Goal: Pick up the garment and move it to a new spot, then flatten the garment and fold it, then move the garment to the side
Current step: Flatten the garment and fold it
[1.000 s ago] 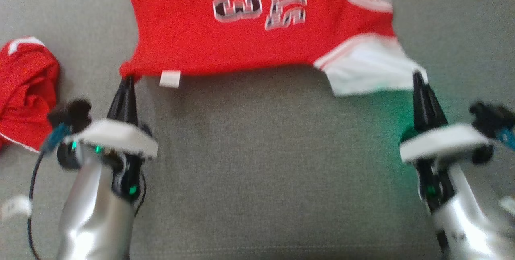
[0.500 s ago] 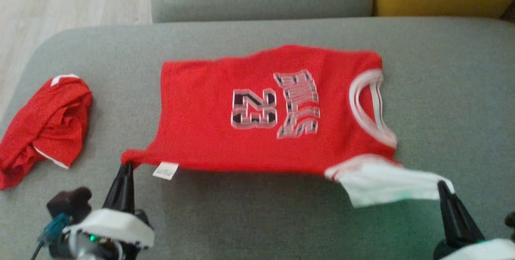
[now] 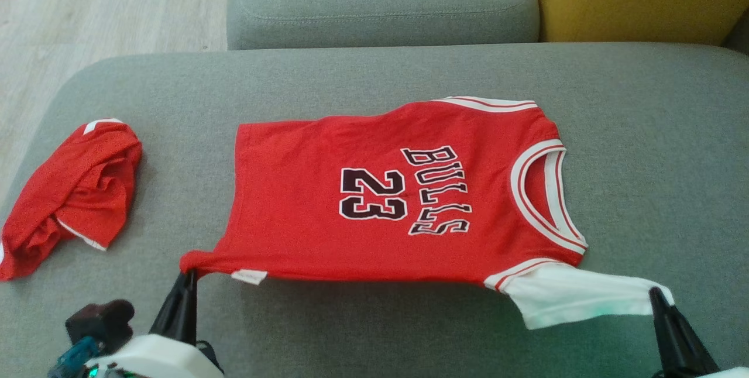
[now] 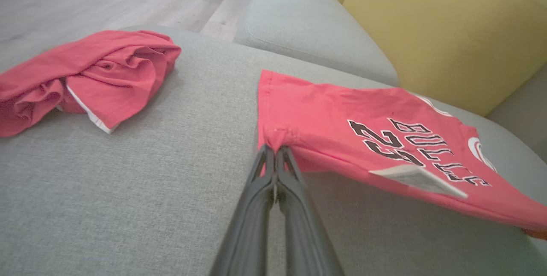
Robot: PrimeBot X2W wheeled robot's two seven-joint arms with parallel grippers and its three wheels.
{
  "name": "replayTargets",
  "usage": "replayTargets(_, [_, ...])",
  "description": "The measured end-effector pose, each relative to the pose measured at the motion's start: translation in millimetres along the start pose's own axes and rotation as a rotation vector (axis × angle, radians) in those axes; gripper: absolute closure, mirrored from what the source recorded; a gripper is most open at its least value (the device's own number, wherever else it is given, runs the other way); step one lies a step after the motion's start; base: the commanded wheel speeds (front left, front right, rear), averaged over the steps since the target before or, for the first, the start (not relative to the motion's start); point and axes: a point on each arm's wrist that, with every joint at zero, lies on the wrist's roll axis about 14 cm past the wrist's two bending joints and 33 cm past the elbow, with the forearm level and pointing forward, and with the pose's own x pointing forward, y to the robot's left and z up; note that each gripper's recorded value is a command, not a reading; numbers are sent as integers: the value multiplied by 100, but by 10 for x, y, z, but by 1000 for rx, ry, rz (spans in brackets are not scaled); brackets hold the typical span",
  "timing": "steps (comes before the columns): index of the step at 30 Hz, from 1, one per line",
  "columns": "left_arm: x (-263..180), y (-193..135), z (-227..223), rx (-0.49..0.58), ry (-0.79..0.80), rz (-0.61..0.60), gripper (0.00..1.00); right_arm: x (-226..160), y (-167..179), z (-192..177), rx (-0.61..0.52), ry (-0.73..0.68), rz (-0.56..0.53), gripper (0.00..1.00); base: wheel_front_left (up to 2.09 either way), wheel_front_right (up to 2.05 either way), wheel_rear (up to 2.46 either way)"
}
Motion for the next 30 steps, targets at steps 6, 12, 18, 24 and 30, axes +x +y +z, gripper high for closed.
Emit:
replayTargets(6, [11,-11,-165,31,101,-20,100,32,-70,-204,-4,94,-24,100,0,0,0])
replayTargets(12, [122,22,-455,49,270,-50,100,329,-11,-324,-24,184,-7,100,0,0,0])
replayTargets(18, [379,25,-533,37,369,-85,100,727,72,-298,-45,222,16,100,0,0,0])
replayTargets(24, [706,10,-522,13,411,-107,100,1182,172,-188,-70,221,40,100,0,0,0])
replayTargets(30, [895,57,-586,-2,448,-104,100,1429,117,-328,-76,284,27,100,0,0,0])
